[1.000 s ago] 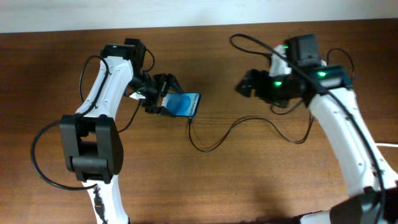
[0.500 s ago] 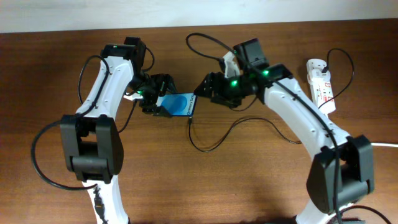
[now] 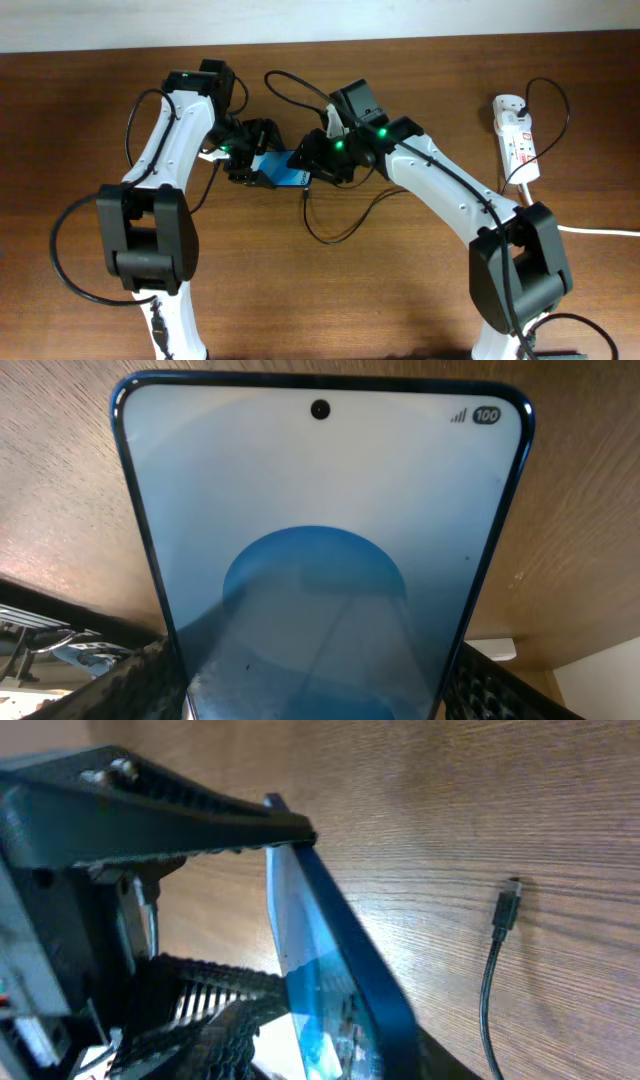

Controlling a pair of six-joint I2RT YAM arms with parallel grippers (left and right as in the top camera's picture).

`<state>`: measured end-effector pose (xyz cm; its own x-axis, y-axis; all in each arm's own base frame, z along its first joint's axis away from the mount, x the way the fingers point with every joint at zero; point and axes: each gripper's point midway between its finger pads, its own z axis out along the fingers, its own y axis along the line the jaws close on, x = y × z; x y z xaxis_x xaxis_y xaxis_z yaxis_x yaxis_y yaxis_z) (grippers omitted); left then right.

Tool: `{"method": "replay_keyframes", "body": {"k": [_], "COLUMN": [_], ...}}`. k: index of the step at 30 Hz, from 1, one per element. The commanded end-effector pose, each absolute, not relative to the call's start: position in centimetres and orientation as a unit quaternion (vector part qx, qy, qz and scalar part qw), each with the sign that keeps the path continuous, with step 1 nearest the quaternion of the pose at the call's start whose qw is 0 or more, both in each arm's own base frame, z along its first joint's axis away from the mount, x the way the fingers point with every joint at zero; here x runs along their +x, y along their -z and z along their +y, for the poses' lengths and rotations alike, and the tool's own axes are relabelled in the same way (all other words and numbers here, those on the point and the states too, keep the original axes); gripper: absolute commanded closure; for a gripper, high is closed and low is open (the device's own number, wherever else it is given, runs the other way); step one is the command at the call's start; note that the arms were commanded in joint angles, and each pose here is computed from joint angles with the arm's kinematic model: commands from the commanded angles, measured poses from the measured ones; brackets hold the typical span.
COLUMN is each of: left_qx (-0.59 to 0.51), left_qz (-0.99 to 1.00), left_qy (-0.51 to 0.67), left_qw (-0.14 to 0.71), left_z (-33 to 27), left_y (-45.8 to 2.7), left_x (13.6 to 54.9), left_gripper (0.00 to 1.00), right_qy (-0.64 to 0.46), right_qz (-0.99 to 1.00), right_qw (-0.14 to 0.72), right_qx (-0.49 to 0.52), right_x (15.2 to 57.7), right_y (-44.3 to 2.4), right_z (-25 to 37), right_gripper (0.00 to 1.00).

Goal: Plug charger to phone and switch on socket
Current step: 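Move the right gripper to the phone and grasp its side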

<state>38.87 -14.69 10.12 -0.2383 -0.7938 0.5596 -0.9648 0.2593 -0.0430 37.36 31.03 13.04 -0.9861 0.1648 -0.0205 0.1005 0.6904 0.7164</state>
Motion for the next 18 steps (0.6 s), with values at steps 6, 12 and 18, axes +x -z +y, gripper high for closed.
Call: {"method": "replay_keyframes", "body": {"k": [6, 12, 18], "left_qx": [0.572, 0.568, 0.567], "left_qz": [-0.748, -0.741, -0.740], "left_qy": [-0.233, -0.247, -0.249], "left_qw": [0.244, 0.260, 0.263], "left_z": [-15.9, -16.5, -16.6], "left_y": [-11.6, -12.2, -12.2], "left_x": [39.3, 39.2, 39.2], "left_gripper": [1.00, 1.00, 1.00], "right_qy": [-0.356, -0.367, -0.377], "right_qz": [0.925, 0.921, 0.917], "right_qw": [0.040, 0.043, 0.045], "right_qx": [0.131, 0.125, 0.120], "right_x": [37.8, 38.0, 38.1], "right_y": [-10.9, -11.3, -11.6], "right_z": [31.3, 31.7, 32.0], "right_gripper": [0.63, 0.64, 0.78]}}
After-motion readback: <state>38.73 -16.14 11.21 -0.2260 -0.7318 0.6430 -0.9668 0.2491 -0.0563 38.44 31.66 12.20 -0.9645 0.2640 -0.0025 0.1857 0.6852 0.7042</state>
